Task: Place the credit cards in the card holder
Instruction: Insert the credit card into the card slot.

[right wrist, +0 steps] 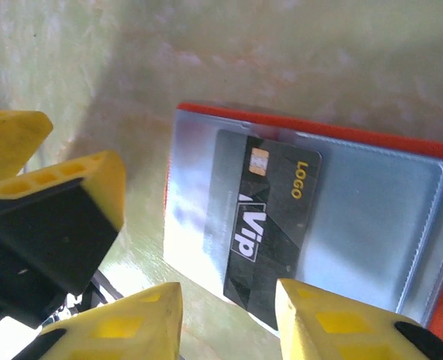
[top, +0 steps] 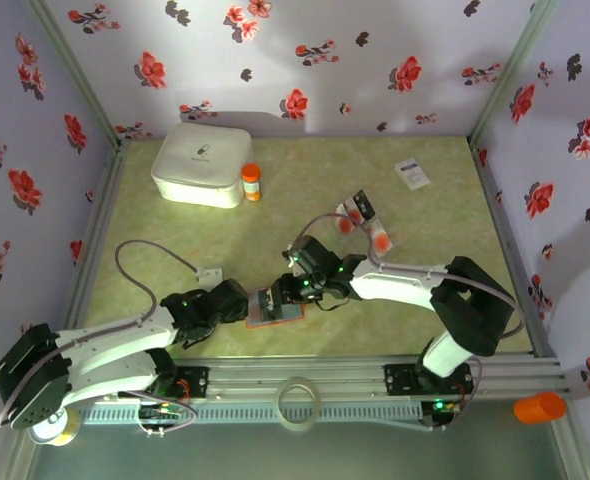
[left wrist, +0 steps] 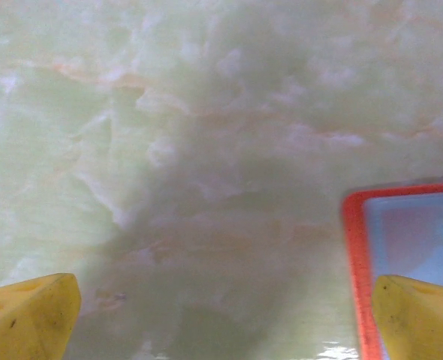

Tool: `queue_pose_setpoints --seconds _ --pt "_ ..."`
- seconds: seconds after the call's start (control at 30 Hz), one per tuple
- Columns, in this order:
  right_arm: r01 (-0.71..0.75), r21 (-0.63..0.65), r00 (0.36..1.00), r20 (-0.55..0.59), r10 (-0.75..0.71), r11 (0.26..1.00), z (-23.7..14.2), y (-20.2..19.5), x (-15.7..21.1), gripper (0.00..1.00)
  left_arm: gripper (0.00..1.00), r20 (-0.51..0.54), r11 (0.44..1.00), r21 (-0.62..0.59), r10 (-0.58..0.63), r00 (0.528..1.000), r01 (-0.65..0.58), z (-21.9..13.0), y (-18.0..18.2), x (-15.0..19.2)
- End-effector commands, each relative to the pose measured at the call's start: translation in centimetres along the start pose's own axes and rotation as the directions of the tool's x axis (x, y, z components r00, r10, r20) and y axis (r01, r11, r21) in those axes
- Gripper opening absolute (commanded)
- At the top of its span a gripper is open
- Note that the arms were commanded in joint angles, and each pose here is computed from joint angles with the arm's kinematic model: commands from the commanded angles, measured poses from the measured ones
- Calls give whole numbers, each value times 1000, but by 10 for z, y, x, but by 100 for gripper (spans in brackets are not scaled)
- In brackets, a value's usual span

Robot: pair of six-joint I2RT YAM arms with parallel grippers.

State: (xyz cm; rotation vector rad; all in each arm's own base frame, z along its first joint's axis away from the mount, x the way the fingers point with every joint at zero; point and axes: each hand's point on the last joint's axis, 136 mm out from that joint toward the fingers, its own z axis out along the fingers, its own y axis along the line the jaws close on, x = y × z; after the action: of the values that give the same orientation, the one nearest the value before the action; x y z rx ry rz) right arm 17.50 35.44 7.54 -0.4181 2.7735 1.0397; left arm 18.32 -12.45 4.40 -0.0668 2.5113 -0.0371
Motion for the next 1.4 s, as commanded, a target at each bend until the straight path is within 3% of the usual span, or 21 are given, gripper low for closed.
queue_pose_setpoints --seconds 0.0,0.3,0.6,0.87,1.1,1.37 --pt "38 64 999 -29 -36 997 -2 -9 2 34 100 -19 999 -38 2 1000 -3 4 13 9" --pt "45 77 998 -55 -41 996 18 -9 -5 18 100 -60 998 -53 17 998 -20 14 11 19" --pt "48 88 994 -106 -39 995 44 -10 3 13 100 -80 998 -53 37 996 -42 23 4 22" --pt "65 49 990 -125 -58 997 58 12 5 11 100 -97 997 -59 52 994 -58 28 2 25" --pt "83 42 993 -84 -80 996 39 21 -5 10 100 -91 997 -49 49 995 -54 26 0 22" --pt "116 161 992 -72 -106 980 22 -7 -5 7 100 -70 998 -42 44 997 -47 19 4 17"
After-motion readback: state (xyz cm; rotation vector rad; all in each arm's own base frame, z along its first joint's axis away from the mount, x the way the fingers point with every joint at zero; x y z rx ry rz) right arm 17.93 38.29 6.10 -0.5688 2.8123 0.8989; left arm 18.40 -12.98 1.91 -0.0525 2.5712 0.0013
